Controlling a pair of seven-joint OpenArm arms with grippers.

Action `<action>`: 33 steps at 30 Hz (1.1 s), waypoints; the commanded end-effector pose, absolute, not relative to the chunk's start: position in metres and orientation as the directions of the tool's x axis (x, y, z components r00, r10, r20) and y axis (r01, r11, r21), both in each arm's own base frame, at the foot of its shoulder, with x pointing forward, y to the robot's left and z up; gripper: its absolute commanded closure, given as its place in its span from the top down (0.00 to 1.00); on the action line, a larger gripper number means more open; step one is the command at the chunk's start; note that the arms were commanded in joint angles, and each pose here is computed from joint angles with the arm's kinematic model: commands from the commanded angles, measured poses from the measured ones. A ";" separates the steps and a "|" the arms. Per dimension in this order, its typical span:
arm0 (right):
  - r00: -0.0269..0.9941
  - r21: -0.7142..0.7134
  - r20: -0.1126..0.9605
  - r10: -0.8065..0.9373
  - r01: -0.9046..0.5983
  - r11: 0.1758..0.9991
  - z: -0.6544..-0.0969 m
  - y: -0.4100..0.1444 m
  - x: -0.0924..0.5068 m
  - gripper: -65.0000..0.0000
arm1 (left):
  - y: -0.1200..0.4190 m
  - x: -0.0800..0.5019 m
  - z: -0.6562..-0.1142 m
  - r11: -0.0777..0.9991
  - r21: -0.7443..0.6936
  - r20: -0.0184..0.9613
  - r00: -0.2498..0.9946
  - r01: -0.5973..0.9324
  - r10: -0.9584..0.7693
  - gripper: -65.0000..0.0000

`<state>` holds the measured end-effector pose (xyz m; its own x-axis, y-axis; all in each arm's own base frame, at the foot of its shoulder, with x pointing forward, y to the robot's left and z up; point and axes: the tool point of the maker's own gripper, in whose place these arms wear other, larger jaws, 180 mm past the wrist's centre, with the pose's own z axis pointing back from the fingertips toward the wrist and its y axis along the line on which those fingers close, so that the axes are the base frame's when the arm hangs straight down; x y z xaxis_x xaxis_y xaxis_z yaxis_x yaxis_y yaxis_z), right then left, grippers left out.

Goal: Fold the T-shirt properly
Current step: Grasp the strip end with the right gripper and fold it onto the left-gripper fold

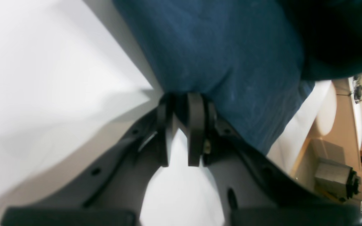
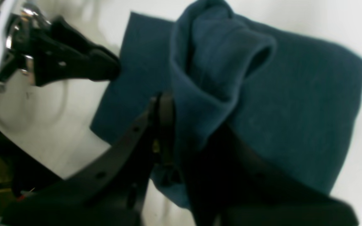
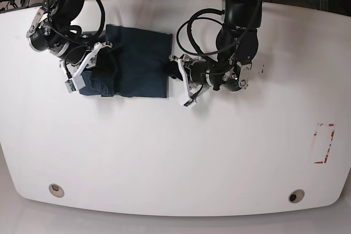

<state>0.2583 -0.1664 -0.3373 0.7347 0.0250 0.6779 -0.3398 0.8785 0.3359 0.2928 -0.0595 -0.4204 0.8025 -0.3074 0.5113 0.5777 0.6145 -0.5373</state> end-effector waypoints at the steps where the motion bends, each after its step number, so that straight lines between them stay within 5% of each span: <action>1: 0.694 0.338 0.720 0.002 -0.353 0.872 -0.326 -0.168 0.273 0.04 | -0.056 0.295 -0.422 0.629 -0.502 0.503 0.793 0.593 -0.345 0.10; 10: 0.666 0.298 0.745 0.040 -0.385 0.874 -0.310 -0.164 0.274 0.07 | -0.056 0.294 -0.423 0.630 -0.503 0.502 0.793 0.592 -0.344 0.10; 33: 0.688 0.519 0.726 -0.022 -0.526 0.674 -0.325 -0.068 0.285 0.08 | -0.059 0.297 -0.420 0.627 -0.503 0.520 0.788 0.594 -0.330 0.10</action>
